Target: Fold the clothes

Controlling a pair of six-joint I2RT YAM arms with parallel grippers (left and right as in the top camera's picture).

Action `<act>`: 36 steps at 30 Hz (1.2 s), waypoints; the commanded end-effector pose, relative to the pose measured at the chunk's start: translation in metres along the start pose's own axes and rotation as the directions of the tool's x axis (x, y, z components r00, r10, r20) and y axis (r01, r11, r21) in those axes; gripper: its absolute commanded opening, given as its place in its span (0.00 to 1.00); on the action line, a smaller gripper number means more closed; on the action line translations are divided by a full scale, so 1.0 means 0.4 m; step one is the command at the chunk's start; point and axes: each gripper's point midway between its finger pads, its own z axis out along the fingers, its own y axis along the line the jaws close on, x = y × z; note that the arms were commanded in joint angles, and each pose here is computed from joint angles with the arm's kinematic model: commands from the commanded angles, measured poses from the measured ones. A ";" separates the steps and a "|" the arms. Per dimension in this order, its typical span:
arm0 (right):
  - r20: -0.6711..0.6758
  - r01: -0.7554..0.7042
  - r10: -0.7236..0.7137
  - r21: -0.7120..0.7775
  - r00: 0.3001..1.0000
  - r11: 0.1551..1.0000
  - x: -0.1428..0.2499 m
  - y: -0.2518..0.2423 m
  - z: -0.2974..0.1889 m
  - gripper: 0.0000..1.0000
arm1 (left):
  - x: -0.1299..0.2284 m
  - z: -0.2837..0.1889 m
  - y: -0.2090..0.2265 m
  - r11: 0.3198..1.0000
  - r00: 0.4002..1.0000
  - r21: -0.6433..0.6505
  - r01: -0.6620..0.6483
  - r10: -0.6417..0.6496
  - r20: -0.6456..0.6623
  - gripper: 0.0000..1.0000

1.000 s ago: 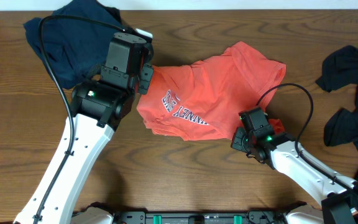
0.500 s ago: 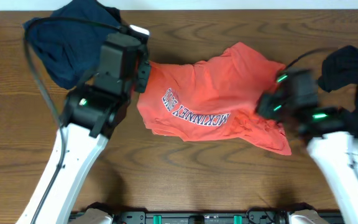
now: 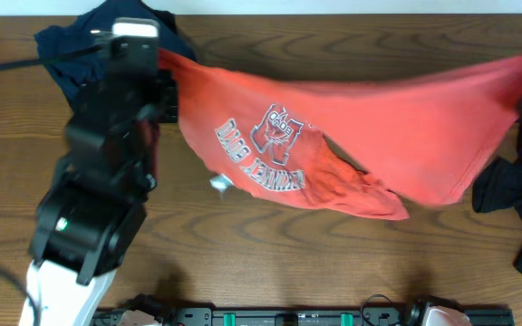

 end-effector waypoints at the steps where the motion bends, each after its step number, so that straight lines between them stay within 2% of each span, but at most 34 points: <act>1: 0.100 0.046 -0.049 0.036 0.994 0.998 -0.073 -0.019 -0.082 0.01 | -0.079 -0.075 0.084 0.995 0.993 -0.095 0.026 -0.015 0.116 0.06; 5: 0.175 0.041 -0.053 0.070 0.983 0.997 -0.124 -0.033 -0.166 0.01 | -0.130 -0.154 0.129 0.992 0.977 -0.098 0.076 -0.054 0.206 0.06; 11: 0.247 0.034 -0.058 0.102 0.967 0.994 -0.162 -0.040 -0.256 0.01 | -0.151 -0.247 0.176 0.991 0.967 -0.090 0.099 -0.074 0.246 0.06; 15: 0.252 0.042 -0.068 0.109 0.965 0.993 -0.162 -0.038 -0.280 0.01 | -0.161 -0.280 0.192 0.992 0.968 -0.084 0.095 -0.072 0.242 0.06; 19: 0.226 0.041 -0.064 0.106 0.972 0.994 -0.152 -0.040 -0.265 0.01 | -0.187 -0.296 0.159 0.997 0.959 0.012 0.079 -0.079 0.271 0.06; 23: 0.168 0.046 -0.058 0.076 0.984 0.996 -0.144 -0.037 -0.203 0.01 | -0.200 -0.269 0.123 0.996 0.958 0.061 0.065 -0.080 0.277 0.06; 28: 0.073 0.051 -0.055 0.053 0.996 0.997 -0.136 -0.047 -0.077 0.01 | -0.182 -0.156 0.062 0.998 0.976 0.061 0.027 -0.039 0.213 0.06; 32: 0.039 0.096 -0.095 -0.015 0.995 0.995 -0.159 -0.043 0.080 0.01 | -0.147 -0.003 -0.015 0.997 0.988 0.053 -0.049 0.041 0.146 0.06; 36: 0.066 0.123 -0.116 -0.126 0.991 0.984 -0.195 -0.023 0.264 0.01 | -0.139 0.166 -0.058 0.998 0.985 0.006 -0.068 0.066 0.161 0.06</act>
